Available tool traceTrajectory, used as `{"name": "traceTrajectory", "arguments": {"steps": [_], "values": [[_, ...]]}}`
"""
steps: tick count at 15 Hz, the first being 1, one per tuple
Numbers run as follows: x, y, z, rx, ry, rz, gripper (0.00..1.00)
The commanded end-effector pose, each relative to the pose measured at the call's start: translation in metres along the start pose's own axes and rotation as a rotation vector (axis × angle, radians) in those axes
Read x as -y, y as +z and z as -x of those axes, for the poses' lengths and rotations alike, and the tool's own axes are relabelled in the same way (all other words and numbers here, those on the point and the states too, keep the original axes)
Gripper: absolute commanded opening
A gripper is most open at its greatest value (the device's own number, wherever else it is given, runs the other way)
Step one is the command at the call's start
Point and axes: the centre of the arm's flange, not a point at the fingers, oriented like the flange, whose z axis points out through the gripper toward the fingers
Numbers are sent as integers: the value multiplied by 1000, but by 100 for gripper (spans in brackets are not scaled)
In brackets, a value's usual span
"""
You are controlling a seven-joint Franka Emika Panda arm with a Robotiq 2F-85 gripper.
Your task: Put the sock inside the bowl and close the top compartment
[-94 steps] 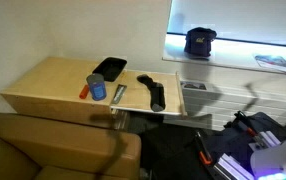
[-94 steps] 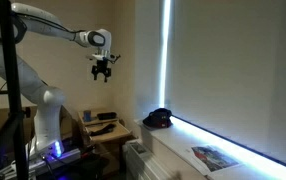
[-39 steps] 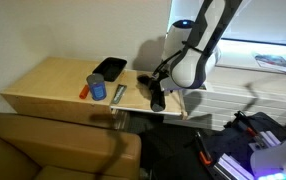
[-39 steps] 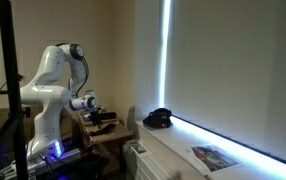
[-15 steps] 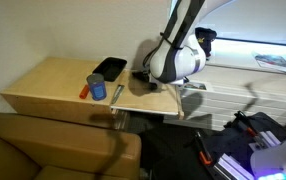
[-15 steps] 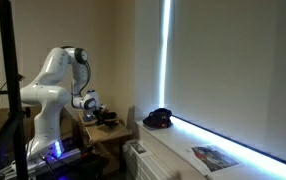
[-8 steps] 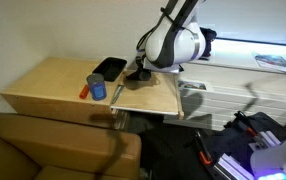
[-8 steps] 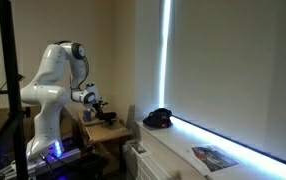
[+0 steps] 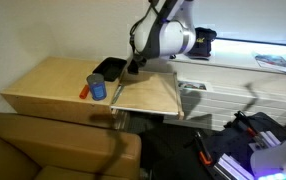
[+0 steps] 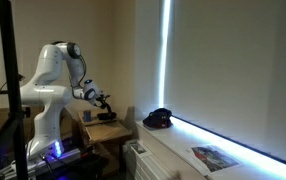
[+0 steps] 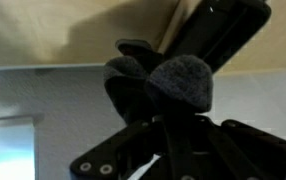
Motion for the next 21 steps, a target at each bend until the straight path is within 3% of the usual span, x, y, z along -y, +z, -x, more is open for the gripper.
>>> {"name": "traceTrajectory", "arguments": {"steps": [1, 3, 5, 6, 8, 9, 10, 11, 14, 18, 21], "values": [[60, -5, -28, -160, -52, -29, 2], [92, -3, -43, -205, -73, -56, 2], [108, 6, -38, -145, -42, -76, 2], [96, -15, -43, -169, -60, -87, 8], [104, -3, -31, -153, -57, -86, 8], [103, 1, -29, -151, -58, -81, 2], [95, 10, -22, -120, -47, -86, 2], [107, 51, -39, -101, -32, -114, 2], [120, 94, -36, -94, 6, -149, 2], [112, 149, -36, -44, 28, -35, 2], [116, 167, -39, 35, 53, -33, 2]]}}
